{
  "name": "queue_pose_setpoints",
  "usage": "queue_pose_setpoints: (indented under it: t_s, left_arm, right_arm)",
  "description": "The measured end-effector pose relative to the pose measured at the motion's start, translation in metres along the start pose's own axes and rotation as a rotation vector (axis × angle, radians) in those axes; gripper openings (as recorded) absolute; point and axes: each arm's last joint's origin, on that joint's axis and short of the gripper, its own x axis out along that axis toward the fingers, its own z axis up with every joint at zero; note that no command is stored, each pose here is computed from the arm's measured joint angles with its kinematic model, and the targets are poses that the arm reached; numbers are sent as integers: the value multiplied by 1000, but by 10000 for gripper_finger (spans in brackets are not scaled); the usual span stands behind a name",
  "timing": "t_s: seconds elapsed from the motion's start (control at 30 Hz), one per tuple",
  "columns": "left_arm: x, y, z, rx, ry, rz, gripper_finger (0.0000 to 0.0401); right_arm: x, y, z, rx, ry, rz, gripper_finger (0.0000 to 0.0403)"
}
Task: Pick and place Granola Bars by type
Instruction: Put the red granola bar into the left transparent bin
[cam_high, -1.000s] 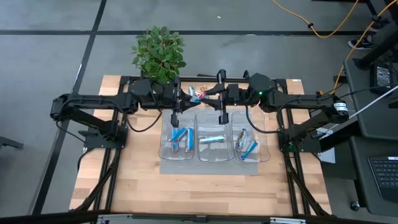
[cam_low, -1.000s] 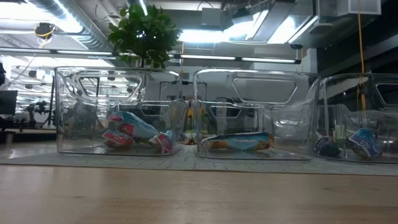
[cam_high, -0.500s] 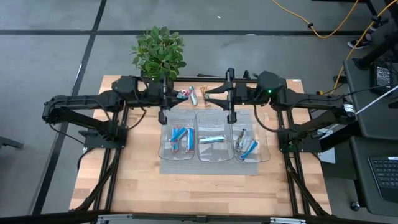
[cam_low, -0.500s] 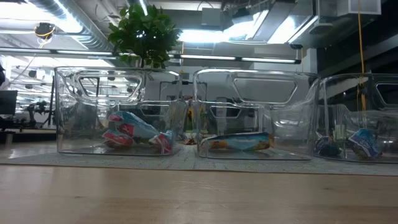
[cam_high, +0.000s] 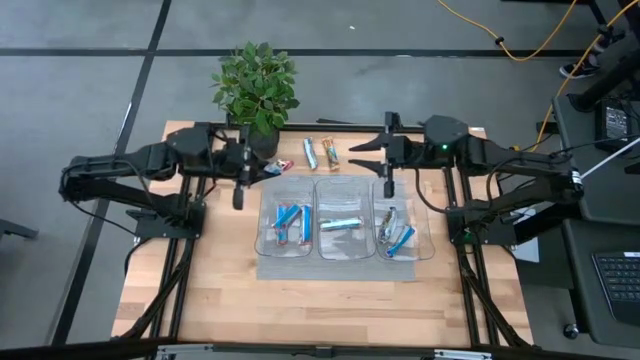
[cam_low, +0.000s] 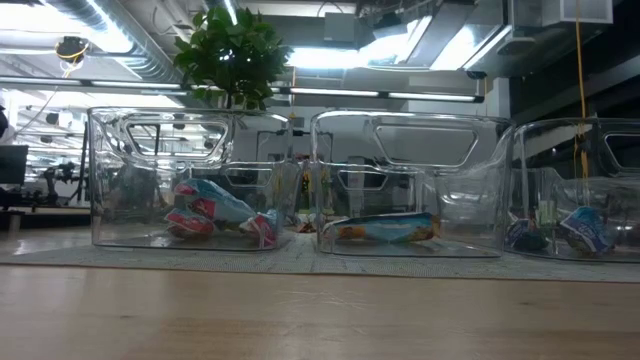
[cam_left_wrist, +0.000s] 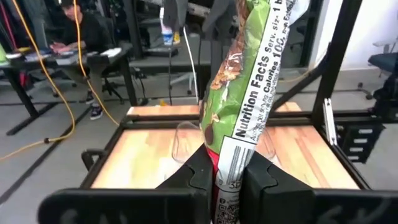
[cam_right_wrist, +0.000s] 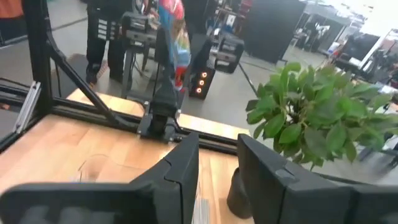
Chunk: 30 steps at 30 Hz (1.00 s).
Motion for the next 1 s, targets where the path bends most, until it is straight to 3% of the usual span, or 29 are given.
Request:
queue_pose_setpoints:
  t_s: [0.23, 0.5, 1.0]
  left_arm:
    - [-7, -3, -6, -62, 72, -18, 24]
    - [2, -3, -24, -143, 246, -10, 26]
    - [33, -2, -55, -131, 517, 88, 26]
  right_arm:
    - [-2, -2, 1, -30, 7, -45, 114]
    - [-2, -1, 1, -35, 8, -45, 114]
    - [-2, -1, 0, -32, 10, -44, 114]
